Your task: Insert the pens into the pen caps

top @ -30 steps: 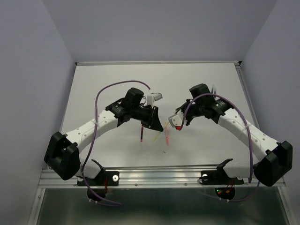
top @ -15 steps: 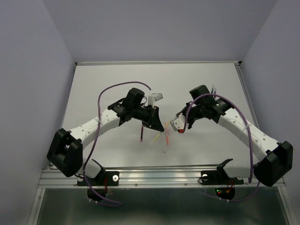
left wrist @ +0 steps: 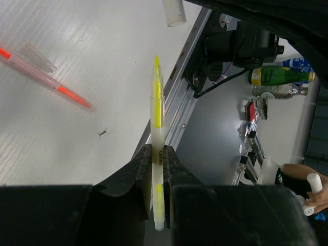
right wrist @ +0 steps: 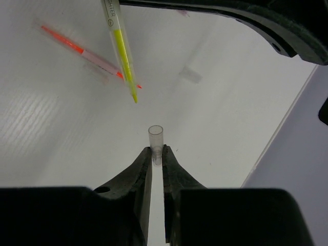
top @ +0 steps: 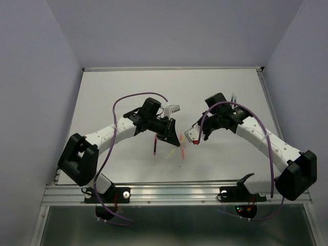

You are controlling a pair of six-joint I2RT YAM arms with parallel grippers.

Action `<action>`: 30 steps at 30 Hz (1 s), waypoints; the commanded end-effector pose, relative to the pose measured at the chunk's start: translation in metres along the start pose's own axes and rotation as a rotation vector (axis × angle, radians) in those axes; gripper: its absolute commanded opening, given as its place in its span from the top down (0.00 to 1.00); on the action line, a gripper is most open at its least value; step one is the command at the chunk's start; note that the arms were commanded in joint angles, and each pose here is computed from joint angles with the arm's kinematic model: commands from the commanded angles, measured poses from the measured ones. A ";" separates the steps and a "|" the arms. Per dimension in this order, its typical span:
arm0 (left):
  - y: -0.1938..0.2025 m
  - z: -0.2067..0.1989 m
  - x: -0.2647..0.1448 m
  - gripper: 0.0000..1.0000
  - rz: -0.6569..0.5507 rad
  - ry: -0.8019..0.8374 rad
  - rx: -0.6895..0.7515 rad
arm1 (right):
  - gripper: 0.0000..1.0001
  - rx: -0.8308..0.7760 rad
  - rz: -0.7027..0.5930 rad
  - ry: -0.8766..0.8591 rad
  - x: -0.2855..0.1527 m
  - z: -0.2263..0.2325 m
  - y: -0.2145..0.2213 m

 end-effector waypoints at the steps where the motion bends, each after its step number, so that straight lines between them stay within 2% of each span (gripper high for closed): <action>1: -0.008 -0.019 -0.005 1.00 -0.007 0.055 0.056 | 0.96 -0.005 0.035 -0.001 0.000 -0.009 0.008; 6: -0.009 -0.019 -0.005 1.00 -0.004 0.055 0.053 | 0.96 0.013 0.062 -0.036 0.002 -0.003 0.015; 18: -0.007 -0.018 -0.005 1.00 -0.001 0.054 0.051 | 0.96 -0.021 -0.074 -0.058 0.003 -0.001 -0.009; 25: -0.007 -0.017 -0.002 1.00 0.009 0.060 0.043 | 0.97 -0.010 -0.085 -0.045 0.004 -0.004 -0.010; 30: -0.007 -0.017 -0.003 1.00 0.007 0.061 0.042 | 0.97 0.013 -0.044 -0.067 0.008 -0.001 0.000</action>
Point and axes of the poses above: each gripper's point midway between its finger pads, its own x axis out along the fingers, its own z axis along the line the jaws close on, y = z × x, the point moved 1 cm from there along -x, back along the fingers, and after that the axes turned 13 degrees about -x, right-handed, at the moved point
